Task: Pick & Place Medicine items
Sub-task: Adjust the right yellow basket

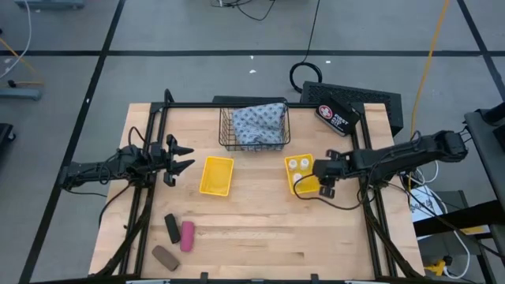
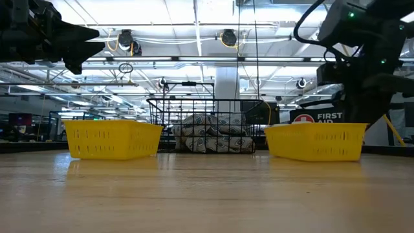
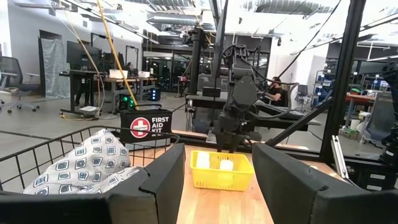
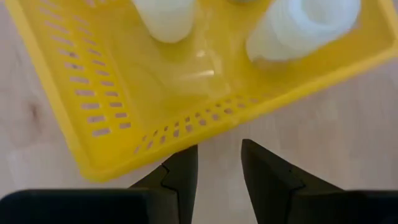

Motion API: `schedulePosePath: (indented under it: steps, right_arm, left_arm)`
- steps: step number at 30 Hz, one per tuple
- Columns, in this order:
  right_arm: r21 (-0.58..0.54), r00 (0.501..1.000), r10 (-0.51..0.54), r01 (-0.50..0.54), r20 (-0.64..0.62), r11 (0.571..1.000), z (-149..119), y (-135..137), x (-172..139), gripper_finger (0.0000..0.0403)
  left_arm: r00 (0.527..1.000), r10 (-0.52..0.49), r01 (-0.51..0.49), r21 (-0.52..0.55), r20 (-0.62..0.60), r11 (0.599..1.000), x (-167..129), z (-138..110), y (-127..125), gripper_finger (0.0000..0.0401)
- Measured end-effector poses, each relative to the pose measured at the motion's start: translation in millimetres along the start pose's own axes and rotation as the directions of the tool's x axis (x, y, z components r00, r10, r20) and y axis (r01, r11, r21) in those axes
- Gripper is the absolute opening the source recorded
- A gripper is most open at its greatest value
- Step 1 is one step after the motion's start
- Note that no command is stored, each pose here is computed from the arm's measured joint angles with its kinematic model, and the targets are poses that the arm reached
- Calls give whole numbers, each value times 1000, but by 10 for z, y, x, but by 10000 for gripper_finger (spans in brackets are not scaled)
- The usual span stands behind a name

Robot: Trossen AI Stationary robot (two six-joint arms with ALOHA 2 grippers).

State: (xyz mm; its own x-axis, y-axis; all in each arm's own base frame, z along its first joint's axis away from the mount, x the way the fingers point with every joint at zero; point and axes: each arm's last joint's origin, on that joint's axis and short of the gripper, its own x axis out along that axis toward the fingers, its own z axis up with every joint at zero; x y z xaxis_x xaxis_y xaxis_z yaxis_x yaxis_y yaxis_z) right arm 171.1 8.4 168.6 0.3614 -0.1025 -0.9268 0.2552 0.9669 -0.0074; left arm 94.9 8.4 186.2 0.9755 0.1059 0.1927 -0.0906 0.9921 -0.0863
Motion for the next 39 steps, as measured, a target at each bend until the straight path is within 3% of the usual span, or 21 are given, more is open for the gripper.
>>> schedulePosePath:
  steps: [7,11,17,29,35,39]
  right_arm:
    - [-27,992,26,-23,126,999,86,5,44,114]
    - [-33,981,-17,24,193,999,152,-29,39,114]
    - [-44,964,-114,128,241,991,205,-116,37,114]
    - [-56,950,-140,162,278,985,251,-229,4,114]
    - [-74,902,-74,116,426,990,262,-143,-225,114]
    - [-87,880,131,-102,456,991,242,-1,-319,114]
  left_arm:
    - [1000,0,0,0,0,1000,0,0,0,198]
    - [1000,0,0,0,0,1000,0,-1,0,198]
    - [1000,0,0,0,0,1000,0,-1,0,198]
    - [1000,0,0,0,0,1000,0,0,0,198]
    - [1000,0,0,0,0,1000,0,-1,0,198]
    - [1000,0,0,0,0,1000,0,-1,0,198]
